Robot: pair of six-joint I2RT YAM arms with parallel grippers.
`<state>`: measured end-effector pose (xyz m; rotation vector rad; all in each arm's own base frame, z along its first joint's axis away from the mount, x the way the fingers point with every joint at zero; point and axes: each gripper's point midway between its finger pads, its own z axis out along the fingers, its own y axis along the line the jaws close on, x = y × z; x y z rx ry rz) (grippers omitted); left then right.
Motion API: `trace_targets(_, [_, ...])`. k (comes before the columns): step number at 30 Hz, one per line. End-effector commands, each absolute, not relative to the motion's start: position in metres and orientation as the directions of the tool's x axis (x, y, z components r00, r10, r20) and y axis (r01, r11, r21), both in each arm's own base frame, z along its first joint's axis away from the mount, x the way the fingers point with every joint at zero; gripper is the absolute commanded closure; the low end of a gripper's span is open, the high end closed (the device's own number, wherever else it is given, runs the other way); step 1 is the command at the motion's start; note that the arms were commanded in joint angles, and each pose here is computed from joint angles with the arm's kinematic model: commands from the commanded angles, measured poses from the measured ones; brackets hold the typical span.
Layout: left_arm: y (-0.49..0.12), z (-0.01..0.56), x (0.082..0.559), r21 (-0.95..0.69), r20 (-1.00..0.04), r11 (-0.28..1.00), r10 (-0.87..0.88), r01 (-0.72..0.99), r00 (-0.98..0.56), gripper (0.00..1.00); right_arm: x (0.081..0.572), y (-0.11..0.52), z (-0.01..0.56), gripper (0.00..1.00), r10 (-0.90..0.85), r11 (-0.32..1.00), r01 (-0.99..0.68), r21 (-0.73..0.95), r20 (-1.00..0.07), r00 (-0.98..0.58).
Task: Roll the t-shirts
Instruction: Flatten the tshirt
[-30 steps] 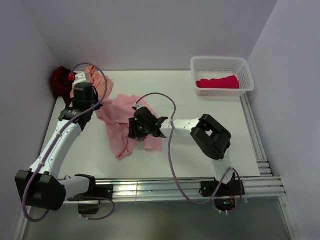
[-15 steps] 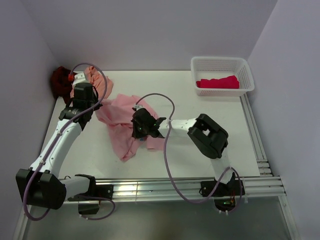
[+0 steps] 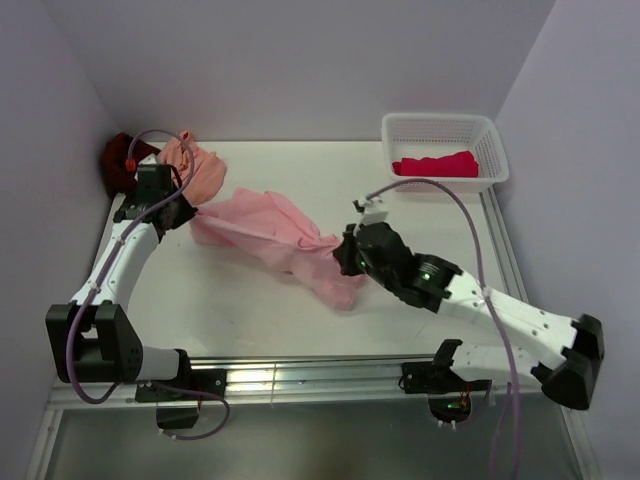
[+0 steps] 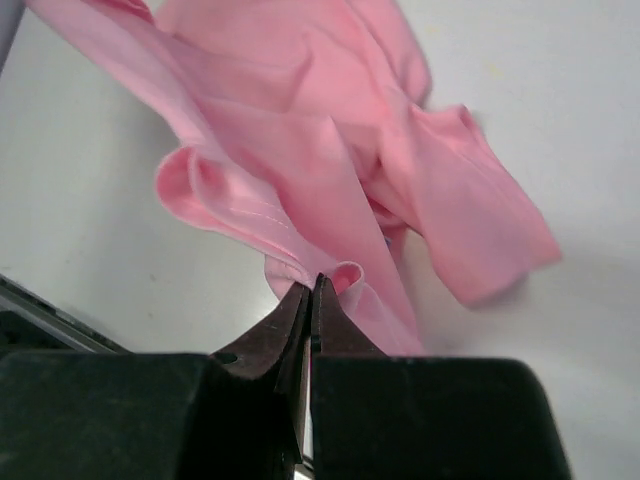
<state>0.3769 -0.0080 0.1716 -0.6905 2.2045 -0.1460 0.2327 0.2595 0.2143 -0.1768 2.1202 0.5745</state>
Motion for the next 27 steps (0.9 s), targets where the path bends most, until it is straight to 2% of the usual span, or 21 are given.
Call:
trace_targets(1, [-0.034,0.197,0.376,-0.499,-0.612,0.793,-0.608,-0.35,-0.506,0.83,0.203,0.2,0.161,1.0,0.027,0.95,-0.219,0.224,-0.756,-0.654])
trace_targets(3, [-0.035,0.19,0.362,-0.526,-0.589,0.768,-0.639,-0.365,-0.495,0.71,0.184,0.19,0.162,1.0,0.079,0.924,-0.231,0.305,-0.742,-0.665])
trace_targets(4, [-0.036,0.188,0.359,-0.534,-0.586,0.764,-0.644,-0.363,-0.492,0.6,0.169,0.185,0.135,1.0,0.069,0.917,-0.233,0.325,-0.703,-0.708])
trace_targets(5, [-0.038,0.179,0.354,-0.538,-0.575,0.76,-0.647,-0.365,-0.501,0.57,0.16,0.19,0.144,1.0,0.14,0.867,-0.256,0.428,-0.702,-0.698])
trace_targets(6, [-0.041,0.179,0.349,-0.55,-0.568,0.755,-0.651,-0.356,-0.504,0.54,0.141,0.201,0.138,1.0,0.129,0.808,-0.304,0.504,-0.655,-0.744])
trace_targets(7, [-0.042,0.177,0.346,-0.553,-0.565,0.757,-0.648,-0.349,-0.511,0.52,0.127,0.198,0.11,1.0,0.119,0.796,-0.295,0.529,-0.615,-0.78])
trace_targets(8, [-0.043,0.17,0.342,-0.546,-0.56,0.76,-0.643,-0.352,-0.522,0.52,0.119,0.205,0.122,1.0,0.188,0.718,-0.311,0.622,-0.603,-0.775])
trace_targets(10, [-0.04,0.169,0.332,-0.528,-0.565,0.77,-0.633,-0.358,-0.528,0.45,0.098,0.206,0.099,1.0,0.179,0.667,-0.307,0.679,-0.547,-0.818])
trace_targets(13, [-0.04,0.164,0.319,-0.508,-0.573,0.788,-0.611,-0.348,-0.547,0.37,0.077,0.204,0.106,1.0,0.177,0.576,-0.359,0.734,-0.541,-0.822])
trace_targets(21, [-0.073,0.144,0.304,-0.483,-0.537,0.804,-0.585,-0.347,-0.608,0.36,0.083,0.183,0.094,1.0,0.172,0.695,-0.289,0.658,-0.542,-0.822])
trace_targets(27, [-0.045,0.113,0.291,-0.367,-0.545,0.786,-0.615,-0.497,-0.57,0.39,0.093,0.176,0.084,1.0,0.201,0.762,-0.211,0.612,-0.534,-0.821])
